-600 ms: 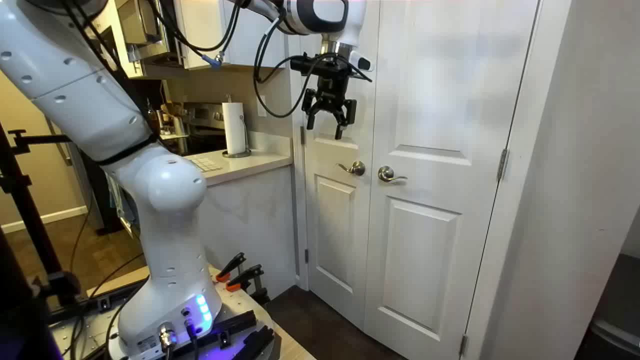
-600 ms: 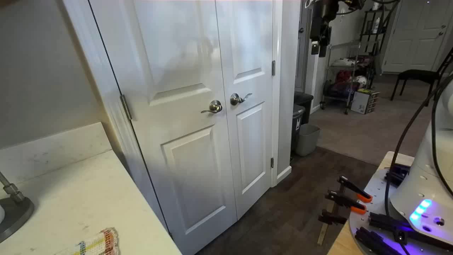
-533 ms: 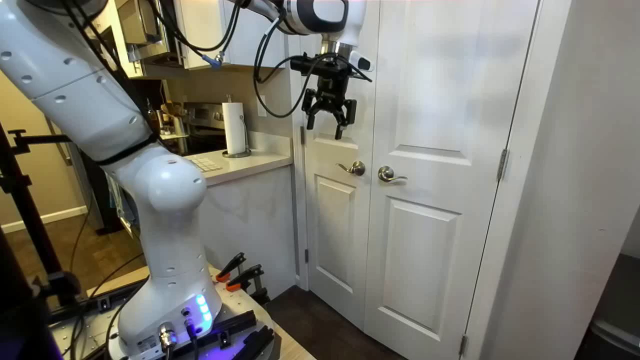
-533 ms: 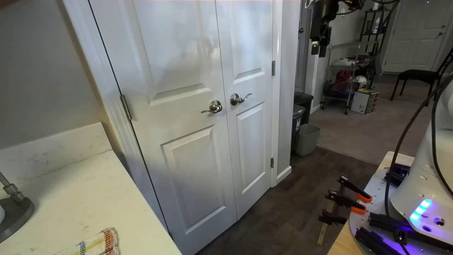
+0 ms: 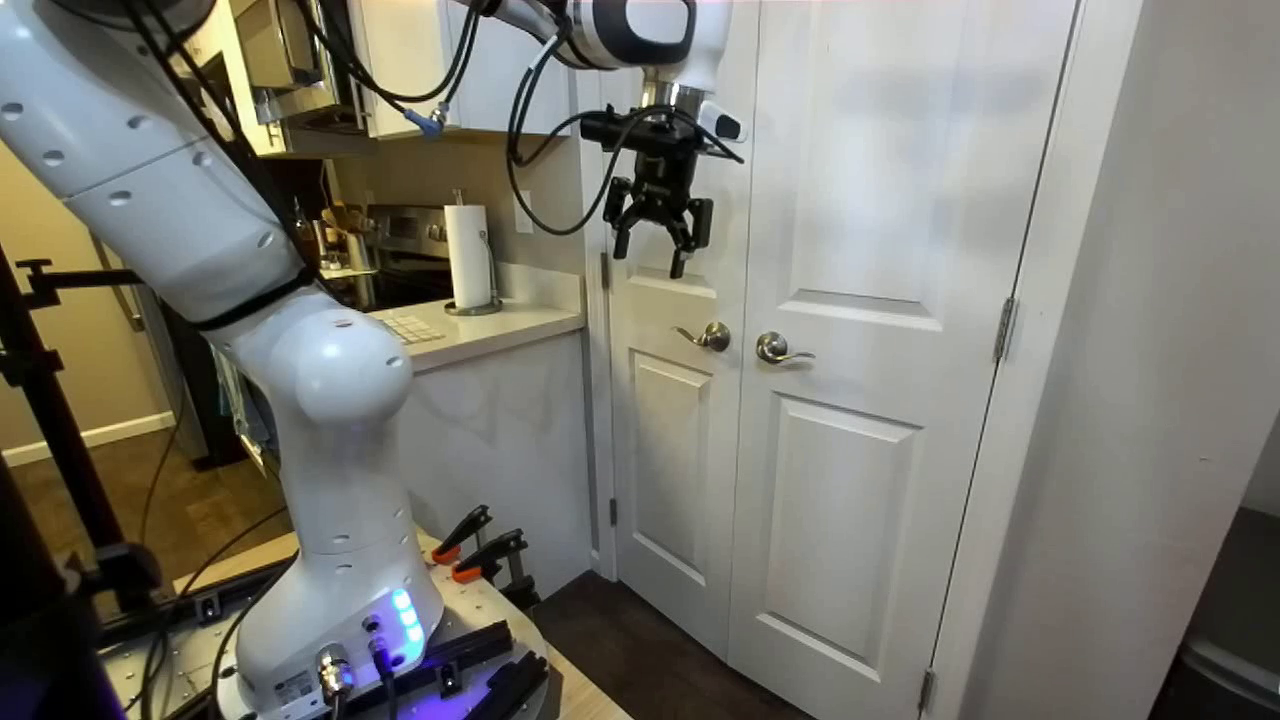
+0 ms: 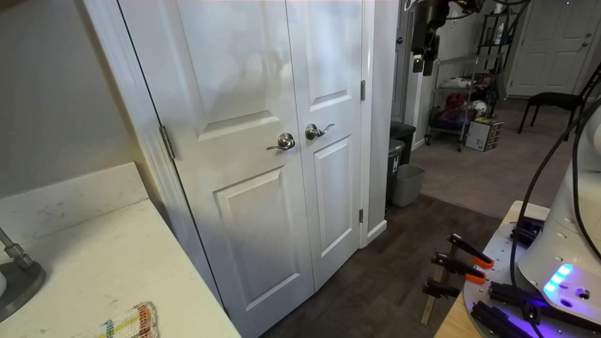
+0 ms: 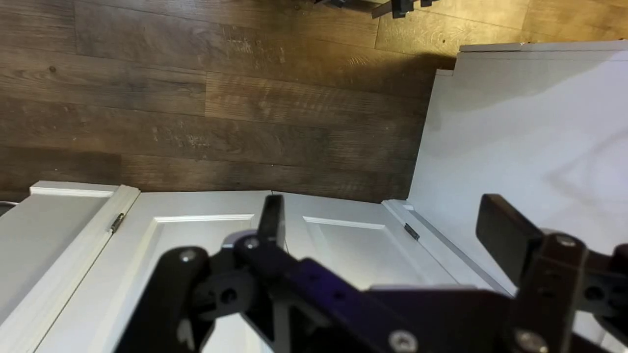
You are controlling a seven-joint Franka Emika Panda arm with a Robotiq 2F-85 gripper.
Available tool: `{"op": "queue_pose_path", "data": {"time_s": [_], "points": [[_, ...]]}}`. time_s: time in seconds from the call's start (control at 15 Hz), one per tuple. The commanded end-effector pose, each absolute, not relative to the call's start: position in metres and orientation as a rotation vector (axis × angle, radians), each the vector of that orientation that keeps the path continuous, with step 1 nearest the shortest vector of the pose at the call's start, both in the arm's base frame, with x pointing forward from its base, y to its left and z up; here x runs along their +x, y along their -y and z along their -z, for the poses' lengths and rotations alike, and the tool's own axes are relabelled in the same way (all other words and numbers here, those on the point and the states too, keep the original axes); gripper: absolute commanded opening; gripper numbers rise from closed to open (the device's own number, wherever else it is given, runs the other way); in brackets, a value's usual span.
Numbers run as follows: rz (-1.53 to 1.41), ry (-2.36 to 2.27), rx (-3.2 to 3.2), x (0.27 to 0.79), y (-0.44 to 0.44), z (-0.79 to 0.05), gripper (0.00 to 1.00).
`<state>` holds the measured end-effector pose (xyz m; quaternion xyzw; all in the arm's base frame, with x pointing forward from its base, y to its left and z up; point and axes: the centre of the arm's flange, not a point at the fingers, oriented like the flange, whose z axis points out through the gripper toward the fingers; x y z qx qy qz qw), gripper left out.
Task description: Open the closet door
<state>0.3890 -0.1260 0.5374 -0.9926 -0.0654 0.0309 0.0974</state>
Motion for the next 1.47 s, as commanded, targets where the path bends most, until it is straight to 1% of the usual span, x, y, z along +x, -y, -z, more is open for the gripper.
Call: {"op": "queue_pose_path", "data": {"time_s": [0.0,0.53,0.73,0.87,1.13,1.4], "points": [[-0.080,0.251,-2.948,0.413,0.113,-0.531,1.00],[0.079,0.453,-3.031,0.506,0.015,-0.508,1.00],[0.149,0.363,-3.061,0.538,-0.006,-0.500,1.00],[0.191,0.223,-3.069,0.554,-0.012,-0.495,1.00],[0.226,-0.017,-3.073,0.574,-0.016,-0.488,1.00],[0.190,0.063,-3.088,0.569,-0.019,-0.484,1.00]]}}
